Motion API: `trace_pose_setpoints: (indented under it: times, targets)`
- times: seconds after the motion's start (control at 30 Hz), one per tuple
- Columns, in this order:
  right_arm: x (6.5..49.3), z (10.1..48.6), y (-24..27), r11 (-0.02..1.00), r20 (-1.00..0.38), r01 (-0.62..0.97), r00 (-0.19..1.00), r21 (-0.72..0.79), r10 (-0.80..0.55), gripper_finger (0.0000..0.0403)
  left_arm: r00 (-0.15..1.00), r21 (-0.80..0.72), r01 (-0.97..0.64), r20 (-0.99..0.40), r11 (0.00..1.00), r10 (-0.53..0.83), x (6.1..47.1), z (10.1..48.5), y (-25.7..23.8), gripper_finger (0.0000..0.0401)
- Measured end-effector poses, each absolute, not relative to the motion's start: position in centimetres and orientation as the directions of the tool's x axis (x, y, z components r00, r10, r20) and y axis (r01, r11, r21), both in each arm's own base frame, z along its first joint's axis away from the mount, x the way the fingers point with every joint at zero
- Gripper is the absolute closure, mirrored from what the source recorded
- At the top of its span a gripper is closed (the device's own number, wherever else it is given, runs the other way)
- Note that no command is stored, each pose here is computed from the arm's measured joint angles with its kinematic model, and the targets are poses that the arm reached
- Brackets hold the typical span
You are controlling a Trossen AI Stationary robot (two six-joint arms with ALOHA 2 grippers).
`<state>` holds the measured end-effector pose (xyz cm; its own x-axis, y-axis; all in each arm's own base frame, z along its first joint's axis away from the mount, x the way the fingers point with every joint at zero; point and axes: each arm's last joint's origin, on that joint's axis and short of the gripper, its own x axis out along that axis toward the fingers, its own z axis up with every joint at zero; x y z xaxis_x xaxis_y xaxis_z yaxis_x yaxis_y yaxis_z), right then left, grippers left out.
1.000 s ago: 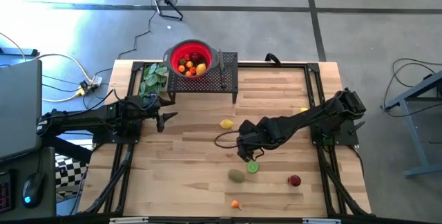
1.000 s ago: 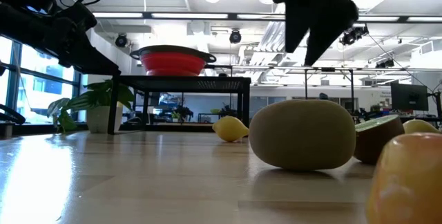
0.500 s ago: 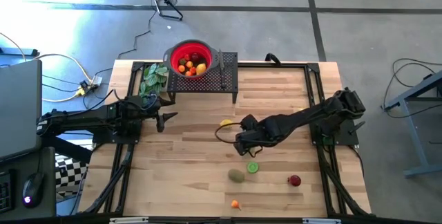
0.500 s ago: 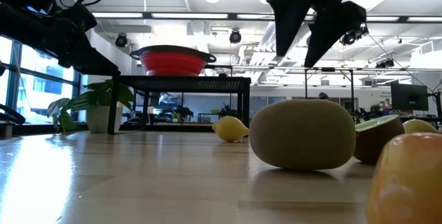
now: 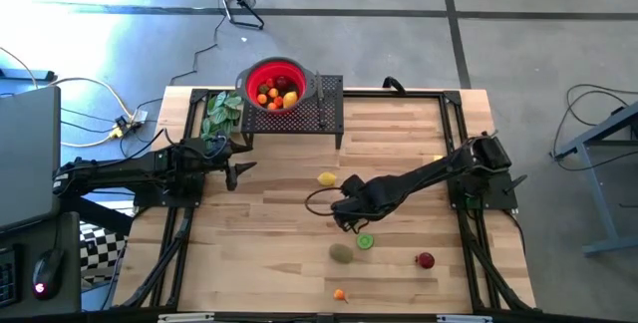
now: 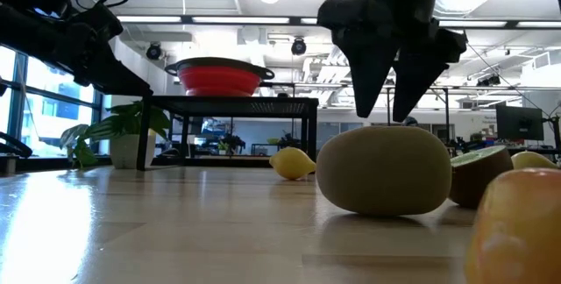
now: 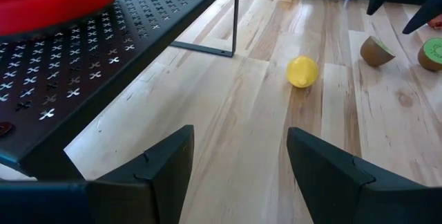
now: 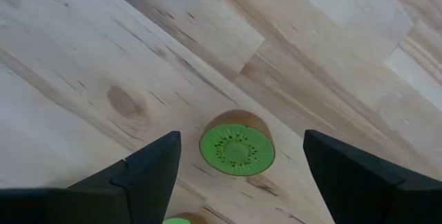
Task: Pick & Place Fruit
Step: Put the brown sliced kiwi into the red strainer bowl on the shelf
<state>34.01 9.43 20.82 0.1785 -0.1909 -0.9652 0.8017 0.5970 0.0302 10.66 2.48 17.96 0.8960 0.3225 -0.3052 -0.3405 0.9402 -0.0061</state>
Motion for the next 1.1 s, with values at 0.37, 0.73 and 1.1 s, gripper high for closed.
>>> trace_pose_setpoints:
  times: [0.37, 0.73, 1.1]
  targets:
    - [34.6, 19.5, 9.8, 0.602, -0.964, 0.798, 0.168, 0.011, -0.206, 0.0105, 0.892, -0.004, -0.341, -0.317, 0.94, 0.322, 10.6, 17.8, 2.5, 0.0173]
    - [34.9, 17.6, 10.5, 0.617, -0.977, 0.786, 0.116, -0.019, -0.177, 0.0105, 0.878, 0.0, -0.344, -0.353, 0.939, 0.322, 10.5, 17.5, 2.5, 0.0173]
    - [34.9, 16.2, 10.4, 0.614, -0.977, 0.789, 0.111, -0.026, -0.183, 0.0105, 0.878, 0.0, -0.344, -0.353, 0.939, 0.322, 10.5, 17.5, 2.5, 0.0173]
